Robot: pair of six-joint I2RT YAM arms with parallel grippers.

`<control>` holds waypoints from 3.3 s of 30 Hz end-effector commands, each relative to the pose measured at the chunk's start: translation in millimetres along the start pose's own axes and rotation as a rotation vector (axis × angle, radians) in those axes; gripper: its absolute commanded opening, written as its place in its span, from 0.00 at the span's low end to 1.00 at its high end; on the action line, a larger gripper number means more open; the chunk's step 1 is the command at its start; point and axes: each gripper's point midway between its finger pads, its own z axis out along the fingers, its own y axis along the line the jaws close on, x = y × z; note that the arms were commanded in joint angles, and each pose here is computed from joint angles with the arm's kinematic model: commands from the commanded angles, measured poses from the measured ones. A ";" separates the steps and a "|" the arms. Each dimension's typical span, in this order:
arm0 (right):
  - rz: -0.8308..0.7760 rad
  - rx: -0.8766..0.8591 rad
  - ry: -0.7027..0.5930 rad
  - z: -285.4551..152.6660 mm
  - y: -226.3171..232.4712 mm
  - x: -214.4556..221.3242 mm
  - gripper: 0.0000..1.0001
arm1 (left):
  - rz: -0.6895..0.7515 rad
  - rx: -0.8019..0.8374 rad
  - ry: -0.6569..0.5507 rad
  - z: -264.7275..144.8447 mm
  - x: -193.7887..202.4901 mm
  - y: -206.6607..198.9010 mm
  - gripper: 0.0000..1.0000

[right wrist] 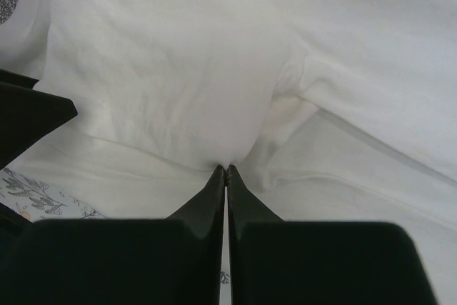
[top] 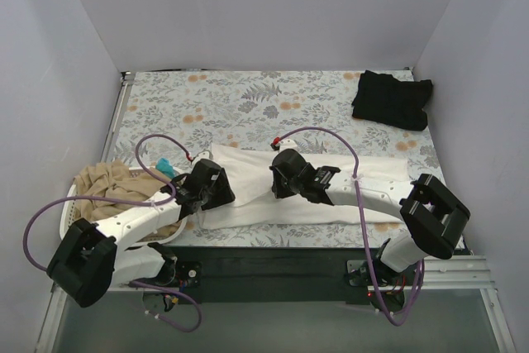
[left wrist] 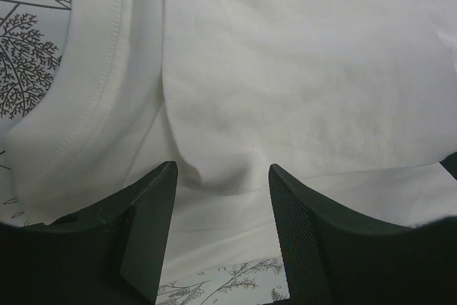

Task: Fold and stack the t-shirts
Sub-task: Fold the tshirt

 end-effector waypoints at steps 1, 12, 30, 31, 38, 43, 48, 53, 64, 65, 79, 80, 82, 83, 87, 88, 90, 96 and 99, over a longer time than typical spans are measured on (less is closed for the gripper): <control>0.017 0.002 0.001 0.9 -1.9 1.9 0.01 | -0.011 0.023 -0.021 3.0 -3.5 -5.8 0.53; 0.014 -0.018 0.006 -2.5 1.1 2.5 0.01 | -0.006 0.032 -0.023 2.8 -9.0 -12.8 0.00; 0.009 -0.055 0.100 -12.0 0.5 34.9 0.01 | -0.040 0.054 0.052 -28.6 9.6 -7.0 0.00; 0.006 -0.053 0.099 -12.5 0.6 34.5 0.01 | -0.044 0.052 0.050 -29.6 8.9 -6.6 0.00; 0.003 -0.049 0.103 -13.2 0.5 35.4 0.01 | -0.056 0.034 0.079 -29.6 15.3 -3.4 0.00; 0.000 -0.047 0.114 -14.3 -0.3 38.1 0.02 | -0.073 0.016 0.097 -32.4 17.1 -2.0 0.00; -0.012 -0.036 0.122 -20.4 -2.3 39.9 0.44 | -0.092 -0.006 0.057 -47.3 2.6 -3.9 0.51; -0.045 0.022 0.038 -43.2 -10.9 14.1 0.54 | -0.073 -0.024 -0.013 -68.4 -23.1 -9.2 0.64; 0.048 0.152 -0.084 -77.4 -104.8 -24.6 0.63 | -0.046 0.063 0.040 -37.5 -34.4 -52.4 0.75; 0.028 0.128 -0.072 -78.8 -108.3 -24.1 0.63 | -0.048 0.071 0.041 -35.0 -35.6 -55.9 0.75; 0.227 0.168 0.029 -59.9 -181.9 8.3 0.63 | -0.060 -0.009 0.138 43.3 -27.8 -45.8 0.78; 0.233 0.160 0.042 -58.2 -180.9 13.6 0.63 | -0.051 -0.014 0.144 46.1 -27.3 -45.3 0.78; 0.241 0.150 0.060 -56.9 -179.2 18.7 0.63 | -0.019 -0.044 0.153 55.4 -27.6 -40.7 0.78; 0.249 0.146 0.064 -56.6 -178.4 20.8 0.62 | -0.012 -0.060 0.147 58.8 -30.1 -37.5 0.78; 0.258 0.132 0.057 -60.7 -174.2 23.5 0.62 | 0.032 -0.076 0.149 74.6 -47.0 -33.2 0.78; 0.258 0.128 0.034 -64.4 -172.9 19.2 0.62 | 0.032 -0.091 0.148 79.1 -53.2 -28.8 0.78; 0.247 0.124 0.006 -69.0 -171.2 13.5 0.63 | 0.081 -0.119 0.139 90.5 -68.8 -28.6 0.78; 0.235 0.122 0.009 -72.1 -170.6 11.6 0.63 | 0.135 -0.221 0.122 128.7 -123.7 -20.4 0.78; 0.244 0.108 0.030 -69.8 -168.4 17.8 0.63 | 0.172 -0.232 0.070 138.6 -150.9 -26.8 0.78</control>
